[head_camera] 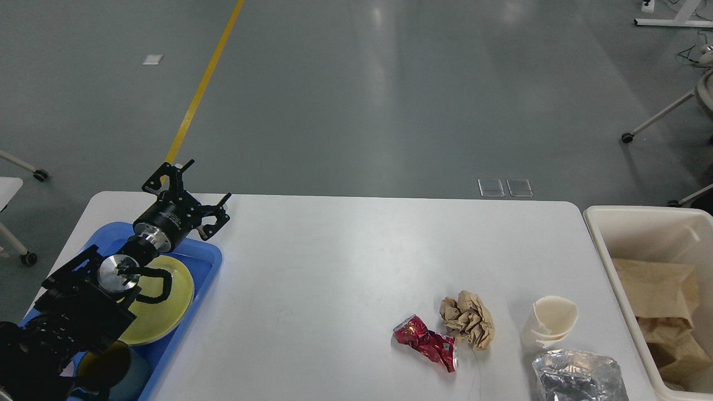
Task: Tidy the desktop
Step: 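Bring the right gripper down toward the white paper cup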
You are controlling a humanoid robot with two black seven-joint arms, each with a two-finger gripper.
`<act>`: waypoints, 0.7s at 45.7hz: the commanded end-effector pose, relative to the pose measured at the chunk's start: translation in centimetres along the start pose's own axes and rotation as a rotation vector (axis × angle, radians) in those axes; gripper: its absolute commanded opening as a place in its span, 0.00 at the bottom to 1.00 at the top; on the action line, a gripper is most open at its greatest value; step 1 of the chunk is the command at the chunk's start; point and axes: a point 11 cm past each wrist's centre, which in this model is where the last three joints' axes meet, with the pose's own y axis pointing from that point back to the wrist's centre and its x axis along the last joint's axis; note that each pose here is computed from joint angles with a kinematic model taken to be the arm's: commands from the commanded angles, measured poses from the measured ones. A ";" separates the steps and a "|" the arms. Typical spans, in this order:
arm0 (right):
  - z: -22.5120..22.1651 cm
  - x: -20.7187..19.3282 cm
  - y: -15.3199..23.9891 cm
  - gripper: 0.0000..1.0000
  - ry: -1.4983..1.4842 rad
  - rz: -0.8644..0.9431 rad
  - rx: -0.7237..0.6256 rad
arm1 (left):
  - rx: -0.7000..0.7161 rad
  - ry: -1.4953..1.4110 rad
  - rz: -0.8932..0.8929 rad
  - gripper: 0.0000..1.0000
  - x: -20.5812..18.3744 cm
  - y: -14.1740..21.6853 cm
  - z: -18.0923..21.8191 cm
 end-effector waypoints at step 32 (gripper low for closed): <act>-14.6 13.6 9.6 0.98 -0.004 -0.349 0.215 | 0.000 0.000 0.000 0.96 0.0 0.0 0.0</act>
